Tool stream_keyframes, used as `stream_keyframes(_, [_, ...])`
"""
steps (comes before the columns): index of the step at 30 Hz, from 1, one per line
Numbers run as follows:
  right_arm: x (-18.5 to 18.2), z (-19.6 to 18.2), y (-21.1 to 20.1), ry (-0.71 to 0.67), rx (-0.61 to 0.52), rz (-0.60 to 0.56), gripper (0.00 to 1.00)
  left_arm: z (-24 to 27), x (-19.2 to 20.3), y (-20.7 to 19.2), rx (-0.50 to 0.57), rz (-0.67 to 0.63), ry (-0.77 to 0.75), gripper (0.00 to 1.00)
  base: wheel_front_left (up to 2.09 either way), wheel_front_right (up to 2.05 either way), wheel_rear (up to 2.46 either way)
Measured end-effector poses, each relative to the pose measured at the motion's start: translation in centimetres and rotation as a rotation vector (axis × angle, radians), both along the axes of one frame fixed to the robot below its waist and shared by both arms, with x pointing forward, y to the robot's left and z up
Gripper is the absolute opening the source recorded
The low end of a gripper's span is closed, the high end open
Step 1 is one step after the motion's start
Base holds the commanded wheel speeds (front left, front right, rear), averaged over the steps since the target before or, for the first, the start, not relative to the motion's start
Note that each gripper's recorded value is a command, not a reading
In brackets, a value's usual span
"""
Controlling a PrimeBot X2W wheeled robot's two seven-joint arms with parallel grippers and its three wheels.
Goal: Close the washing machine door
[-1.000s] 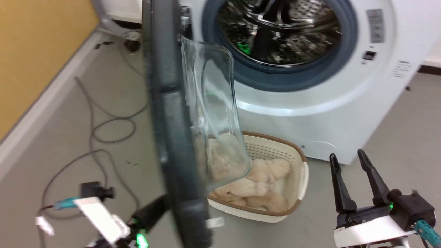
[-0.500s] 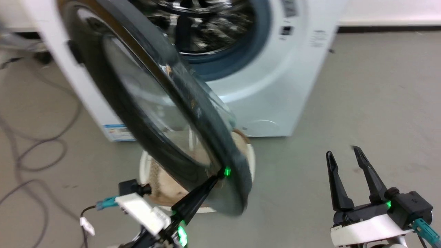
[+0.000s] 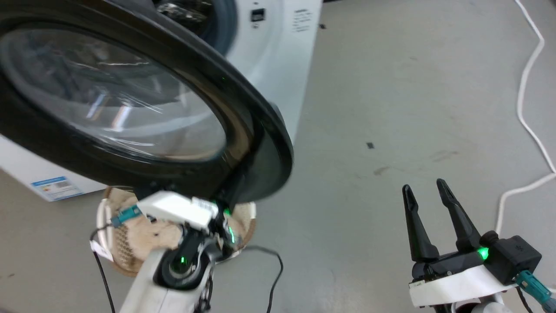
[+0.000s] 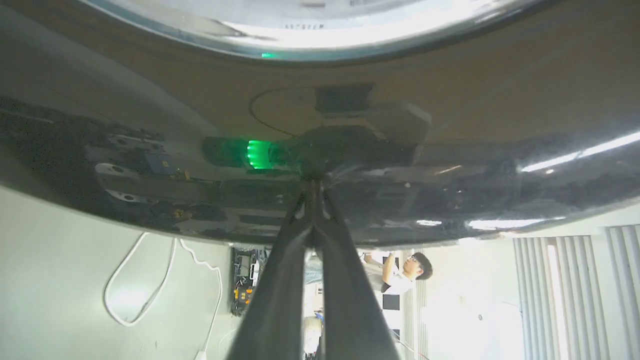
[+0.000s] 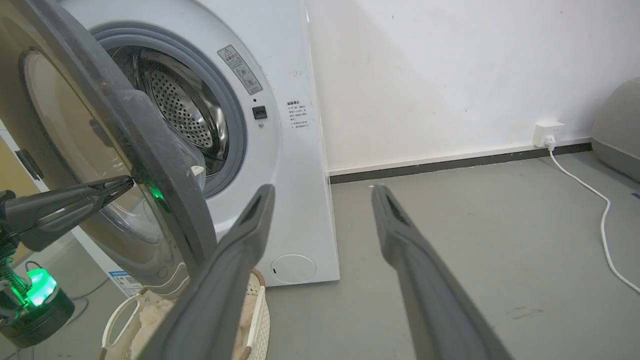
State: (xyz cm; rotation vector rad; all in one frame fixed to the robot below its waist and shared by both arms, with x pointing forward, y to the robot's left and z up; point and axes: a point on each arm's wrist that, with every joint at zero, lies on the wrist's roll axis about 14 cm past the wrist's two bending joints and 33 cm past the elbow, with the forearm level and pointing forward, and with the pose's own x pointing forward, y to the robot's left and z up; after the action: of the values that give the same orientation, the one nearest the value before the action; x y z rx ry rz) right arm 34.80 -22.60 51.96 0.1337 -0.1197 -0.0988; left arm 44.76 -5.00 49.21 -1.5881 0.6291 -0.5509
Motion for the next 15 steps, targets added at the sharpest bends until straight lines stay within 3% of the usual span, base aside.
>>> stream_keyframes(8, [-0.8, -0.5, -1.3, 0.023, 0.0, -0.049, 1.0, 1.3, 4.3, -2.1, 0.002, 0.088, -0.049, 0.0, 0.0, 0.0, 0.0])
stream_keyframes(15, [-0.3, 0.0, -0.8, 0.001, 0.009, -0.026, 1.0, 1.2, 2.9, -2.1, 0.047, 0.054, -0.071, 0.0, 0.0, 0.0, 0.0])
